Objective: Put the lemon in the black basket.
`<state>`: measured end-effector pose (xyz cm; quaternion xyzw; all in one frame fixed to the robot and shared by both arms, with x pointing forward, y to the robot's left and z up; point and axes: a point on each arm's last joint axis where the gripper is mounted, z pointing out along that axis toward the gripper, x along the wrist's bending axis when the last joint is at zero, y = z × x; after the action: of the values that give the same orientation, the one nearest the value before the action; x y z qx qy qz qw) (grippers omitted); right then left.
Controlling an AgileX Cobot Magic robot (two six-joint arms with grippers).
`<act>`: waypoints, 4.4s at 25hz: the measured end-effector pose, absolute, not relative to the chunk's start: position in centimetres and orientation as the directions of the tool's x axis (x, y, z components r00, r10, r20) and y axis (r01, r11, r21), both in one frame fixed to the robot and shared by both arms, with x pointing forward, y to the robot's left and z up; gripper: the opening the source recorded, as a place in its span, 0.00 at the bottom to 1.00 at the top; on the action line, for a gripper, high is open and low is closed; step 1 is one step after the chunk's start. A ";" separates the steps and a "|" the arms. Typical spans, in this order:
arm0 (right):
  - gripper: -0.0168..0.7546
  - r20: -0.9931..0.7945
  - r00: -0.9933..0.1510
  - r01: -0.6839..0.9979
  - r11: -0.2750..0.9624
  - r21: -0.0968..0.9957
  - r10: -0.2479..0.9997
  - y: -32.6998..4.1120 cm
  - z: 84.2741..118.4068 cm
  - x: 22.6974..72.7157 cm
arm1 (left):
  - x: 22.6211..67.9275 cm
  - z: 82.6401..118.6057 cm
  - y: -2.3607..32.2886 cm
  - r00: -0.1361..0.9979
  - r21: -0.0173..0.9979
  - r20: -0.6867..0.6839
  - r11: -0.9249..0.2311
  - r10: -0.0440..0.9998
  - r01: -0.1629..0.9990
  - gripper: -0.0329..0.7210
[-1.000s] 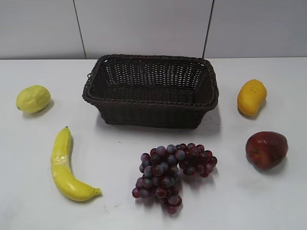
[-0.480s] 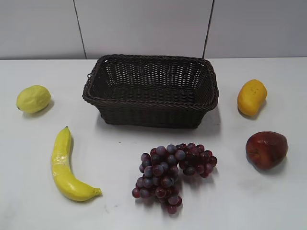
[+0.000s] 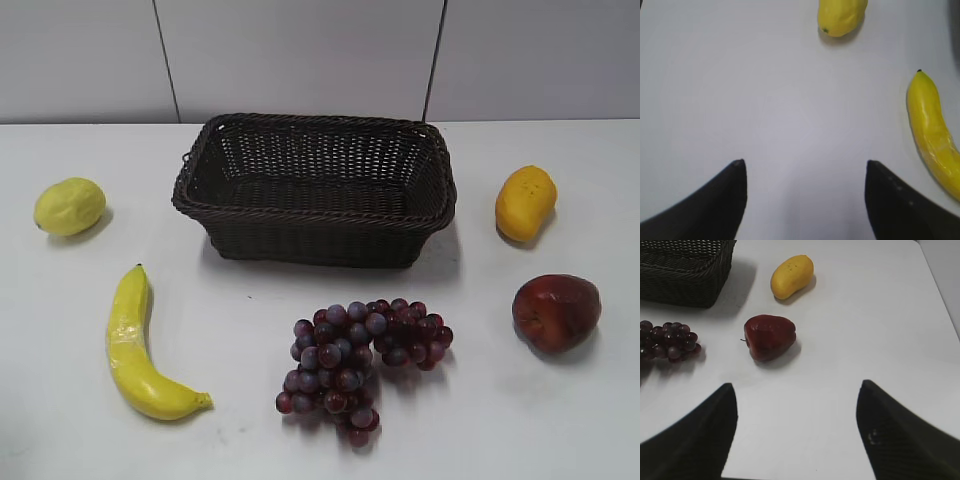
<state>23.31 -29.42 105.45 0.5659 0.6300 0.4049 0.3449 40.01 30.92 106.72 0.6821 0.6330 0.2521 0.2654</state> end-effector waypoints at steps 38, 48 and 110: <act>0.75 0.034 -0.128 0.434 0.026 0.900 0.991 -29.3 105.5 23.3 | 70.5 95.2 26.4 0.554 0.278 0.043 -0.543 0.831 0.793 0.93; 0.75 0.034 -0.128 0.434 0.026 0.900 0.991 -29.3 105.5 23.3 | 70.3 91.3 26.3 0.562 0.159 -0.036 -0.550 0.827 0.820 0.78; 0.75 0.034 -0.129 0.434 0.025 0.900 0.991 -29.3 105.5 23.3 | 68.3 96.1 1.1 0.851 0.480 -0.047 -0.735 0.523 0.479 0.94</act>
<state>23.29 -29.32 105.46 0.5656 0.6301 0.4092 0.3402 68.28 1.15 96.14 0.9303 0.2693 0.0456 0.2448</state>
